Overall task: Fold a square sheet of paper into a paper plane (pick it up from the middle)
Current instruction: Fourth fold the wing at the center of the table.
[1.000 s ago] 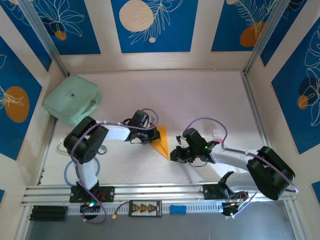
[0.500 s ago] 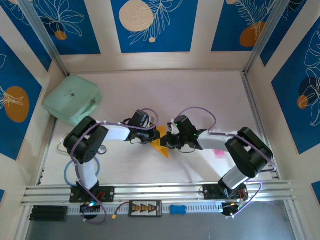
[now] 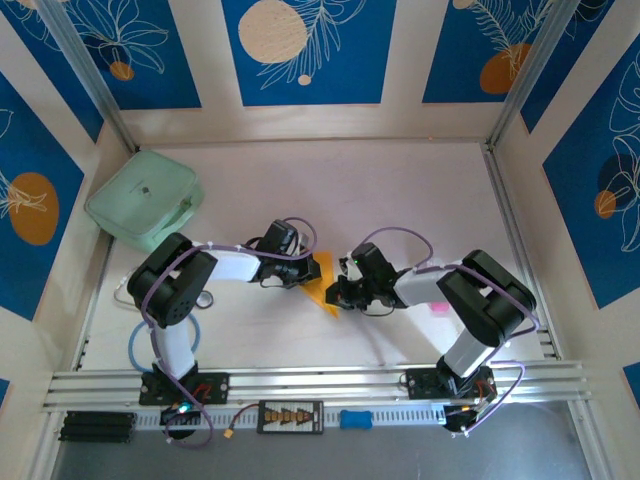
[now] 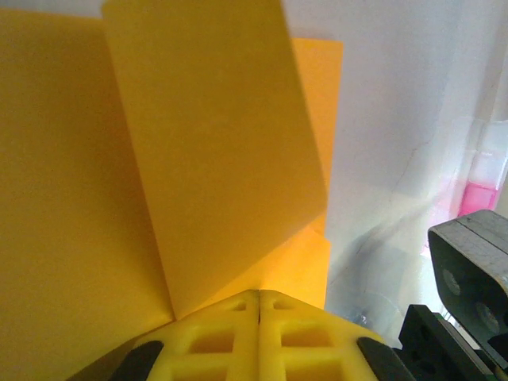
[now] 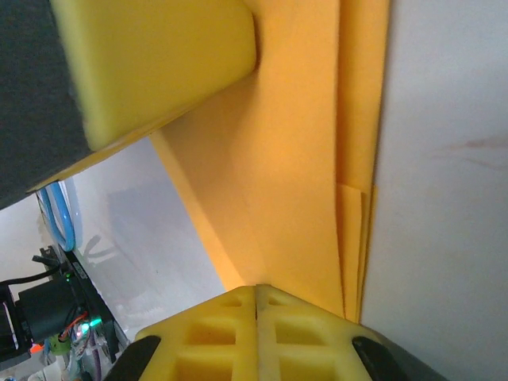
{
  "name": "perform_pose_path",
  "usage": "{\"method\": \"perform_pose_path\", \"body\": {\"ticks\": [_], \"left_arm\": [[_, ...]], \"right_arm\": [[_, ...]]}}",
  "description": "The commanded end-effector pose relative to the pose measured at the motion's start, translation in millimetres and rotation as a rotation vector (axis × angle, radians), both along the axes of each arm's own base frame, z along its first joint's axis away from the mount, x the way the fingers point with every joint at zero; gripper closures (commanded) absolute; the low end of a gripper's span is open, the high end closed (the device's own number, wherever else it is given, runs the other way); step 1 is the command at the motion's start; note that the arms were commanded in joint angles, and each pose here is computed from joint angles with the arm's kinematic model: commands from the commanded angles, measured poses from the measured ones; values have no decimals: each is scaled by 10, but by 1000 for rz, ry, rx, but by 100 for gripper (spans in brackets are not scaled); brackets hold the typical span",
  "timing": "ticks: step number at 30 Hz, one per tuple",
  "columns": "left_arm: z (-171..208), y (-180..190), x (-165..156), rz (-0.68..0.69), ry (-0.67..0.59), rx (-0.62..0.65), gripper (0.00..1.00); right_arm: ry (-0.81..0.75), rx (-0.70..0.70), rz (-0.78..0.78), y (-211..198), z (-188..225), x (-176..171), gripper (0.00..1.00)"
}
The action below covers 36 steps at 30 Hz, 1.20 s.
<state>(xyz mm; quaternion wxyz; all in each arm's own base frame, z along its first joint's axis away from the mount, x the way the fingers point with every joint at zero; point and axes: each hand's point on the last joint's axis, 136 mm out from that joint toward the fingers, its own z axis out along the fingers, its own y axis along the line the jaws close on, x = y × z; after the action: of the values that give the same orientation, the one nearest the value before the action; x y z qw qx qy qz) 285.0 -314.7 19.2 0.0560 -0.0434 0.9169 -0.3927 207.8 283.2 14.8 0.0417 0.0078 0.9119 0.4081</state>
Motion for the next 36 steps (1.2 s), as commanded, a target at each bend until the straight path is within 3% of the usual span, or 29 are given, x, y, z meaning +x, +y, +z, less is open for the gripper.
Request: {"method": "perform_pose_path", "body": {"ticks": [1,9,16,22,36], "left_arm": [[-329,207,-114,13,56,122,98],[57,42,-36,-28,-22,14,93],[240,-91,-149,-101,-50,-8,96],[92,-165,-211,-120,-16,20,97],[-450,163,-329,-98,94,225,100]], "right_arm": [[92,-55,2,-144,-204,-223,95],[134,-101,-6,-314,-391,-339,99],[144,-104,-11,-353,-403,-320,100],[149,-103,-10,-351,-413,-325,100],[160,-60,17,-311,-356,-381,100]]}}
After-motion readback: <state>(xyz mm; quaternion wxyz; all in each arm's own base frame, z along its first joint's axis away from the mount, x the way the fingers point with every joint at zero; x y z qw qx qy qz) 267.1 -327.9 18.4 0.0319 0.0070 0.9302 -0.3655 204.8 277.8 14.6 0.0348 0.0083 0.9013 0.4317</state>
